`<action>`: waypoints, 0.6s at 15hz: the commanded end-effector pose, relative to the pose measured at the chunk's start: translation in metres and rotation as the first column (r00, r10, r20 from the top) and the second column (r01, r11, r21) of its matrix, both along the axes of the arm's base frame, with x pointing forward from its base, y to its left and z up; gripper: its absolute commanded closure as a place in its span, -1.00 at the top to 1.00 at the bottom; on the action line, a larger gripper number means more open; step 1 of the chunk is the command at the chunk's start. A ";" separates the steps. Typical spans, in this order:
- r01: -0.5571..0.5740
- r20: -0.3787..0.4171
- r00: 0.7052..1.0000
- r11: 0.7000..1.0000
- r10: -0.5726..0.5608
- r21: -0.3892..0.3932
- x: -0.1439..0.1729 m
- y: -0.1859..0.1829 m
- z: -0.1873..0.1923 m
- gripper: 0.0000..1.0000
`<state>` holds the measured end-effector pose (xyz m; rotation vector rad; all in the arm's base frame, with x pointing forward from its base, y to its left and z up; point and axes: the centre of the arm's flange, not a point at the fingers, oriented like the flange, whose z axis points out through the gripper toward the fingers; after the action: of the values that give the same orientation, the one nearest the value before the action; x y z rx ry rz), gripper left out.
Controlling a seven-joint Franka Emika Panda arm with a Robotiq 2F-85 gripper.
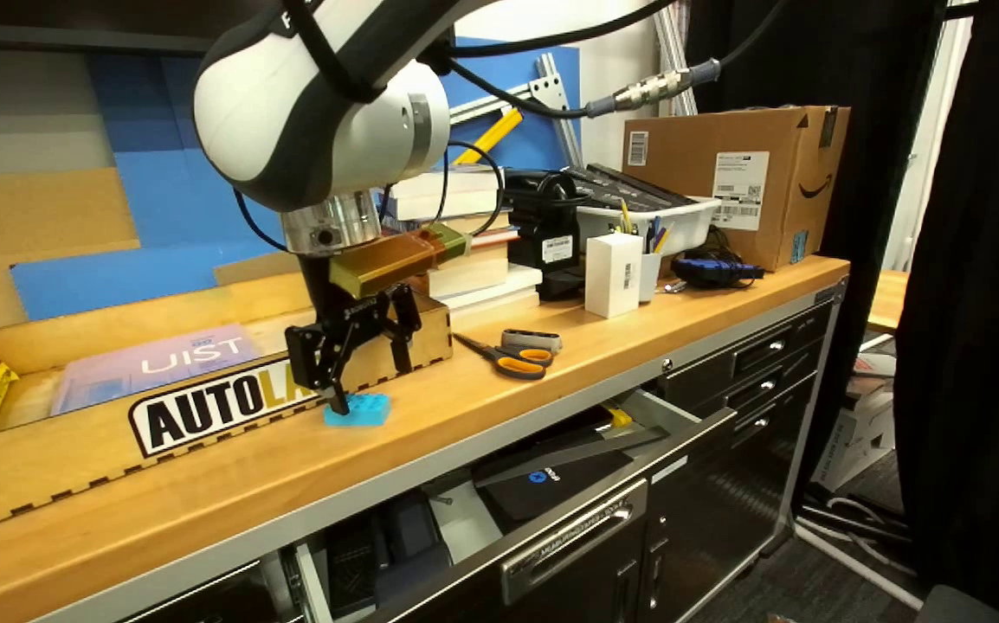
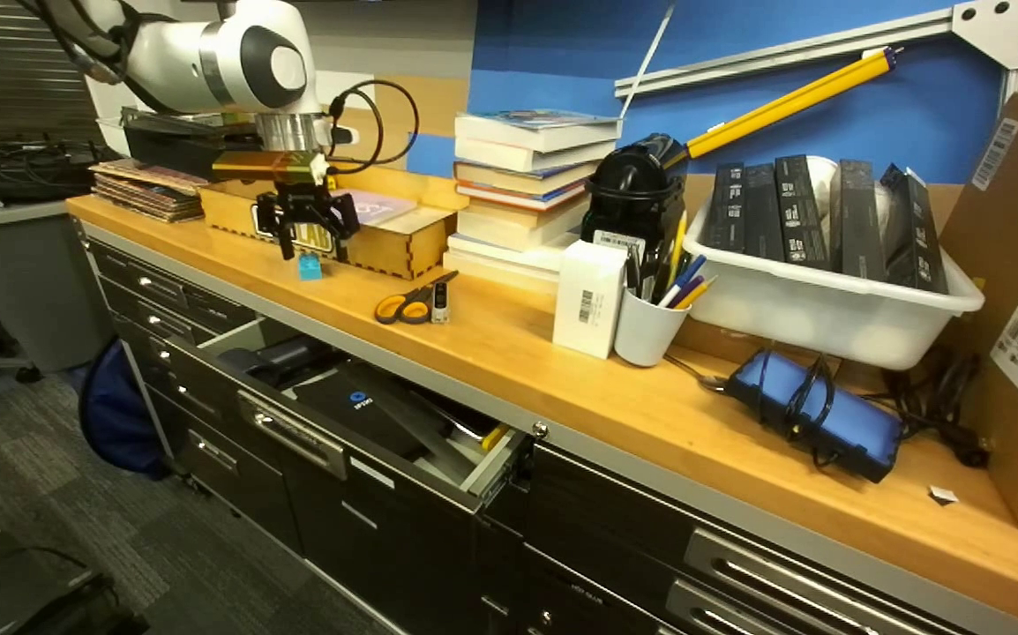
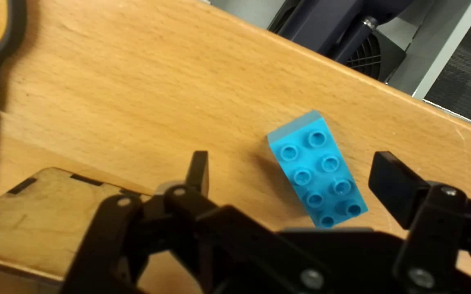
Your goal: Pick up the blue block and place it inside the open drawer then close the drawer
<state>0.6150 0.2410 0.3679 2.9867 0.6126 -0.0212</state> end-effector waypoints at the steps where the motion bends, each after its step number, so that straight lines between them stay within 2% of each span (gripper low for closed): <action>1: -0.024 -0.017 1.000 0.999 0.025 0.026 0.008 0.002 -0.003 1.00; 2: -0.025 -0.023 0.999 0.999 0.026 0.028 0.009 0.002 -0.006 1.00; 3: -0.025 -0.020 0.999 0.999 0.026 0.030 0.009 0.002 -0.008 0.50; 4: -0.027 -0.019 0.999 0.999 0.028 0.032 0.009 0.002 -0.009 0.46; 9: -0.017 -0.023 1.000 0.998 0.019 0.059 0.006 -0.004 -0.002 -0.34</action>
<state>0.6166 0.2406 0.3532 3.0111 0.6369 -0.0617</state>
